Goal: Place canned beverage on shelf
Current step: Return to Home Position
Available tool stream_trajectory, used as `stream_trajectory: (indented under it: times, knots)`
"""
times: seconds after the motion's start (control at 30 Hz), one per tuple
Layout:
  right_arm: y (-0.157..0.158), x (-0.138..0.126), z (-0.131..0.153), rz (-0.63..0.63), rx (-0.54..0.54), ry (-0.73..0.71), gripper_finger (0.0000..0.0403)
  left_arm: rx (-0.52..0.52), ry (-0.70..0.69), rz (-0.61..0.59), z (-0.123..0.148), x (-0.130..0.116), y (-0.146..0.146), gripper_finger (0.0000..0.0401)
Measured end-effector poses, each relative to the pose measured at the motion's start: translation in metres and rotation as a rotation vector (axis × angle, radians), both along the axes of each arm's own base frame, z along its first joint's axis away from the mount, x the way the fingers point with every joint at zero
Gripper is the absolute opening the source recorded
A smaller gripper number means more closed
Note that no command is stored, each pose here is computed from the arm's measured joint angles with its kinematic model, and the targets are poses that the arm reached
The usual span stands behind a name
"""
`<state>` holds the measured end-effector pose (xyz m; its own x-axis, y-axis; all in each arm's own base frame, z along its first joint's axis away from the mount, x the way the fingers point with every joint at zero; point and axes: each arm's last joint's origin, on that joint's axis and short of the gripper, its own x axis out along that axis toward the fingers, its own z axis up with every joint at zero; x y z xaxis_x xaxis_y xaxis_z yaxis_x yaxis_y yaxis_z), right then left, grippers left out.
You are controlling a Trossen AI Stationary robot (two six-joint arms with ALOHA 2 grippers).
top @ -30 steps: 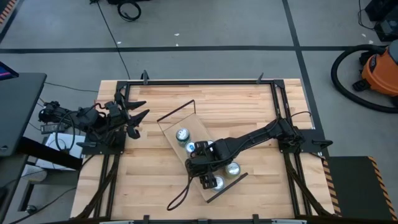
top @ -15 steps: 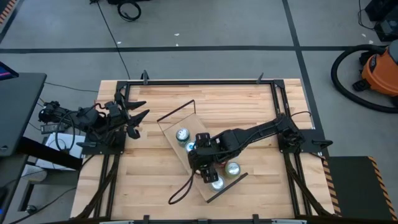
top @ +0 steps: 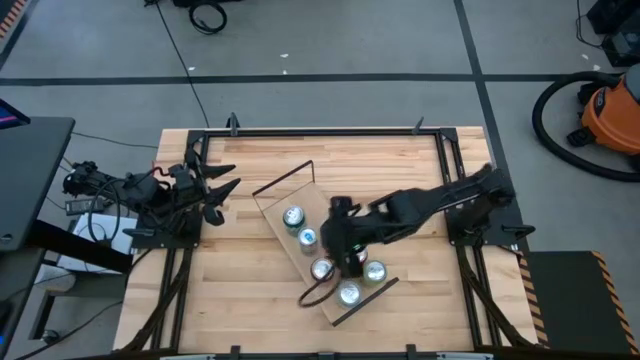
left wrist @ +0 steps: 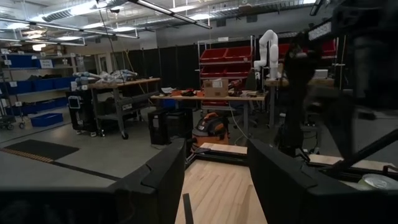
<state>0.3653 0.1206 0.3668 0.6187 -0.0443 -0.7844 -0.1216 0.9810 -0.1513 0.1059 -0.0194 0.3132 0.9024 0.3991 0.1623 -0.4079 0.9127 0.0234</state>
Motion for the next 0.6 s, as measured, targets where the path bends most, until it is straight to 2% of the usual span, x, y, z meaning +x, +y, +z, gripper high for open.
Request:
stream_trajectory:
  times: [0.23,0.5,0.6]
  knots:
    - [-0.028,-0.059,-0.006,-0.062,0.094,-0.281,0.0348,-0.01,-0.002,-0.002,0.0,0.0,0.0,0.0183]
    - [-0.06,-0.125,-0.037,-0.126,0.207,-0.577,0.0348,-0.014,-0.014,-0.002,0.001,0.0,0.0,0.0183]
    - [-0.07,-0.146,-0.048,-0.164,0.225,-0.645,0.0348,0.023,-0.016,0.007,0.003,-0.001,0.0,0.0183]
